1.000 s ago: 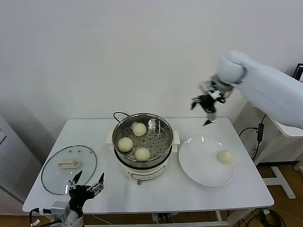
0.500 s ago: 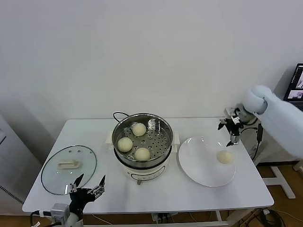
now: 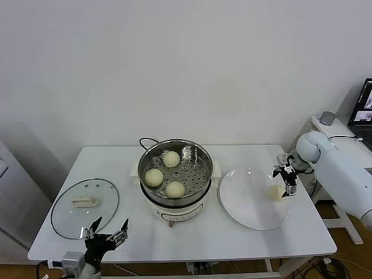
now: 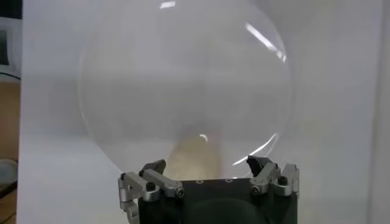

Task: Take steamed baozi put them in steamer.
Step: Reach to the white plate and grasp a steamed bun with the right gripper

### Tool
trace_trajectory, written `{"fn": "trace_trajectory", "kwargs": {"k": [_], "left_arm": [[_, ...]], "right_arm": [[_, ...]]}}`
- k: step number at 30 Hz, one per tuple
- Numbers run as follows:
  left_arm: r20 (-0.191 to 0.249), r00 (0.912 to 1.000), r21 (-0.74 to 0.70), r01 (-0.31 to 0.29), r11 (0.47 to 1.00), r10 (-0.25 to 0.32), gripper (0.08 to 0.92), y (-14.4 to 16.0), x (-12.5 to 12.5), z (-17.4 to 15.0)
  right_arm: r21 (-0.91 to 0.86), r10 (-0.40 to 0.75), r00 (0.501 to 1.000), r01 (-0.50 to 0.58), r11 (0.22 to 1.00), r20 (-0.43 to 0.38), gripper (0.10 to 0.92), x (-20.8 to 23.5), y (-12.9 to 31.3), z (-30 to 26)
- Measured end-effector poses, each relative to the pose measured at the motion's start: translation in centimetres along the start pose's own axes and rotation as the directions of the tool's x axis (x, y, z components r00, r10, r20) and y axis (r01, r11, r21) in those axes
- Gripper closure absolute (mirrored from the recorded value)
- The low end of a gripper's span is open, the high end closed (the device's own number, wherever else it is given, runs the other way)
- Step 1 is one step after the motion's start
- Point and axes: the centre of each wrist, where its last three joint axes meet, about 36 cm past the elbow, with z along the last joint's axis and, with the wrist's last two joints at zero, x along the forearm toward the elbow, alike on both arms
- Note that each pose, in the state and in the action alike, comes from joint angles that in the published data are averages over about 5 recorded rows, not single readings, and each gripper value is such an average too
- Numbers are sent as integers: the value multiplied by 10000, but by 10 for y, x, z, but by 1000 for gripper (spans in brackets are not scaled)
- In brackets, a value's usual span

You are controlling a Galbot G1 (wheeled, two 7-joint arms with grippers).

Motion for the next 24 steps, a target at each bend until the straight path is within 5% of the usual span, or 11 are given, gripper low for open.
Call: {"fn": "trace_trajectory", "kwargs": {"k": [24], "left_arm": [[-126,9999,-20,4,10000,-5,177,0,-2,5]], "right_arm": [[-233,20,9990,-30,9997,-450,200,-44,4,-5]]}}
